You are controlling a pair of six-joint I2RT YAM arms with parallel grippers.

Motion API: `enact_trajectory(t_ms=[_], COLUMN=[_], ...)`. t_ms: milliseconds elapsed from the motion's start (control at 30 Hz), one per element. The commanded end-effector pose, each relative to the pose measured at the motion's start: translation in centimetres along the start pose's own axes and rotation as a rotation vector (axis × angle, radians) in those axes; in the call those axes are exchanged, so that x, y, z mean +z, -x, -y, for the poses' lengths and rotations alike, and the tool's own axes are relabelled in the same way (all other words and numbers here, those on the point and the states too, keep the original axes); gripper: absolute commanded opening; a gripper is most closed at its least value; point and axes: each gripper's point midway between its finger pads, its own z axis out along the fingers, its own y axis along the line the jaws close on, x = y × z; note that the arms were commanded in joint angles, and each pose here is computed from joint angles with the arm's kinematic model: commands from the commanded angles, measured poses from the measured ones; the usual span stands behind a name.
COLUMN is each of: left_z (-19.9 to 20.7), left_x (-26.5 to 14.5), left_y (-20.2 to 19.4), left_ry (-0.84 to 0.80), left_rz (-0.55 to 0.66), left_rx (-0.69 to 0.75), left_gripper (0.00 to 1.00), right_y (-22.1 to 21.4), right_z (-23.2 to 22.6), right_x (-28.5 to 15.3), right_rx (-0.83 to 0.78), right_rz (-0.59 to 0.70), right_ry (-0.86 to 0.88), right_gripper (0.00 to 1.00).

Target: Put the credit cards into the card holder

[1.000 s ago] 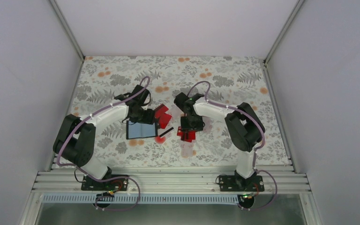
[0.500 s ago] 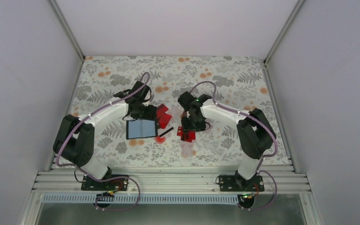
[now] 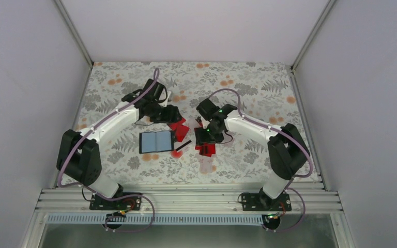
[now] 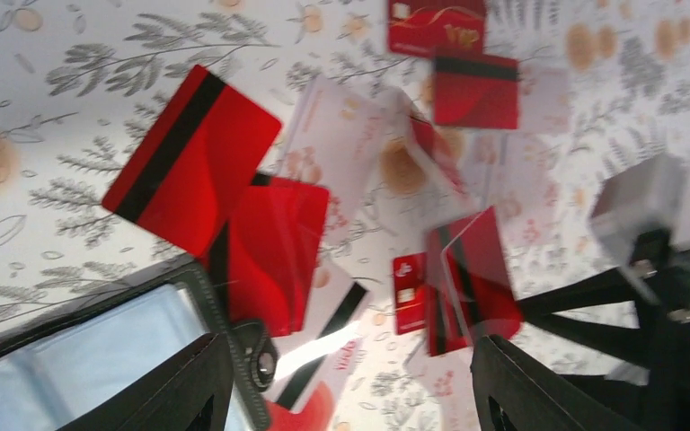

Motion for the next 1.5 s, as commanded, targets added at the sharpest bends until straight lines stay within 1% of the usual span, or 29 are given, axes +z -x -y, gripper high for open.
enact_trajectory(t_ms=[0,133,367,500,667,967,1200,1333,1467], left_z=[3.0,4.2,4.7,5.0,5.3,5.4,5.3,5.1,5.0], left_x=[-2.2,-3.0,-5.1,-6.5,-7.2,-8.4,-8.6,-8.5,-8.4], left_y=[1.0,1.7,2.5,3.3,3.7,4.0,4.5,4.6,4.6], left_ry=[-0.15,-0.226,-0.344,-0.377,-0.398,-0.414,-0.422,-0.413,-0.408], left_rz=[0.005,0.008,0.02,0.063,0.087,0.139,0.163,0.164,0.166], left_rx=[-0.053,-0.075,-0.165,-0.152,-0.148,-0.143,-0.166,-0.173,-0.176], left_gripper=[0.68,0.68,0.67,0.65,0.62,0.49,0.34,0.28,0.25], right_y=[1.1,2.1,4.7,6.2,7.7,8.8,8.9,9.0,9.1], right_z=[-3.2,-4.9,-7.2,-8.4,-9.7,-11.6,-11.8,-11.9,-12.1], right_x=[-1.7,-2.8,-5.6,-7.4,-9.2,-11.1,-11.5,-11.8,-12.0], right_rx=[-0.089,-0.108,-0.111,-0.119,-0.121,-0.127,-0.13,-0.133,-0.141], right_rz=[0.061,0.096,0.185,0.23,0.273,0.302,0.308,0.316,0.319], right_ry=[0.106,0.153,0.213,0.234,0.261,0.328,0.335,0.339,0.349], right_gripper=[0.57,0.57,0.58,0.58,0.58,0.58,0.58,0.58,0.58])
